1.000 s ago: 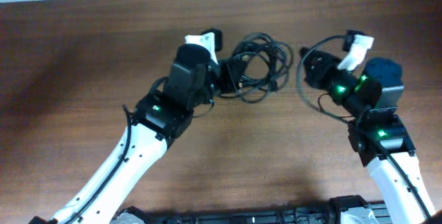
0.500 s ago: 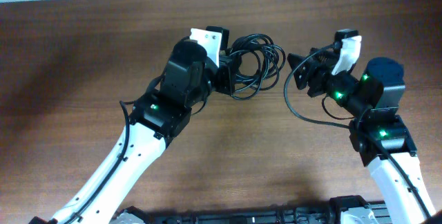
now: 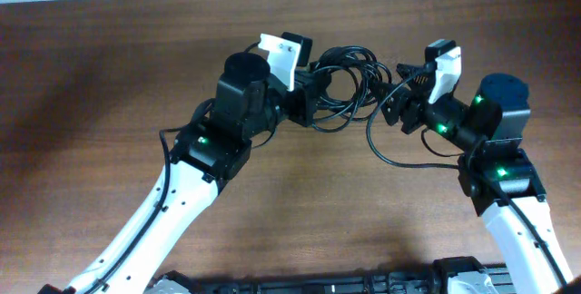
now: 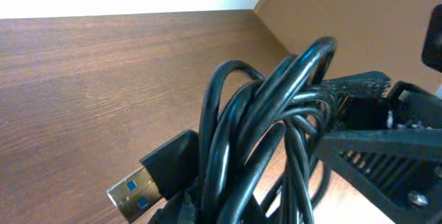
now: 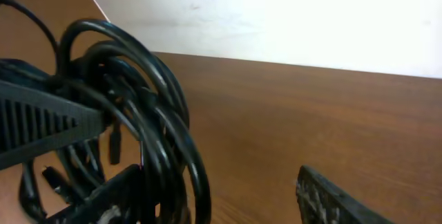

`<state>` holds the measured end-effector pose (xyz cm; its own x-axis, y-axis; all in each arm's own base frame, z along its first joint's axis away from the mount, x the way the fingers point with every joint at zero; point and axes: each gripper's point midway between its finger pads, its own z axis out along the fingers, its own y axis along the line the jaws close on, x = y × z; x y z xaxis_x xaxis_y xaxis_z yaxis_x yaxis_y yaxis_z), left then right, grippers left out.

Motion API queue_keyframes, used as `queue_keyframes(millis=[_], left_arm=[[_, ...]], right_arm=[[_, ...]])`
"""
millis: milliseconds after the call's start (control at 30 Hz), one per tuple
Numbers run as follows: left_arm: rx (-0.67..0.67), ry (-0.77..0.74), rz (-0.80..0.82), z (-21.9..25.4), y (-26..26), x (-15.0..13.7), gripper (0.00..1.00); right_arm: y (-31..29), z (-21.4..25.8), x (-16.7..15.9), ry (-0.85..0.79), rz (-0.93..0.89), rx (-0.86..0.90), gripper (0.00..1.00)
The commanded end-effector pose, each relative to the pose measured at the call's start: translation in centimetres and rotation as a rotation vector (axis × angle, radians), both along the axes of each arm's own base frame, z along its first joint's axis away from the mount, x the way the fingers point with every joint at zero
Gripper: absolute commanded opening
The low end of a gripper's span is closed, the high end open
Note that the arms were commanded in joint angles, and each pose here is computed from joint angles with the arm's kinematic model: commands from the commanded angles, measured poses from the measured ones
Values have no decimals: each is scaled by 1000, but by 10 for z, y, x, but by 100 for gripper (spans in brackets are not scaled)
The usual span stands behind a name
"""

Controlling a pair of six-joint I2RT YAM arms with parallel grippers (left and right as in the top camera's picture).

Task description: Untangle cables

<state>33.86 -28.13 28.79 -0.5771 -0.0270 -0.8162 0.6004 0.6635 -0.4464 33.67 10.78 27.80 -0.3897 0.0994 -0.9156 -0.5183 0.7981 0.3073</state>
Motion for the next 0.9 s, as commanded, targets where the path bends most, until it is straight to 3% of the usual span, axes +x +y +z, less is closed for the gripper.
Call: queue_keyframes(millis=[0, 367, 767, 867], left_arm=[[-25, -35, -47, 15, -4, -7, 0], [24, -58, -43, 9, 0, -6, 0], [-38, -73, -155, 21, -14, -20, 0], [-96, -107, -251, 35, -25, -32, 0]], right_arm=[[-12, 1, 9, -9, -76, -26, 66], [0, 14, 5, -58, 1, 6, 66], [-13, -2, 11, 1, -84, -24, 62], [-9, -8, 10, 29, -57, -17, 61]])
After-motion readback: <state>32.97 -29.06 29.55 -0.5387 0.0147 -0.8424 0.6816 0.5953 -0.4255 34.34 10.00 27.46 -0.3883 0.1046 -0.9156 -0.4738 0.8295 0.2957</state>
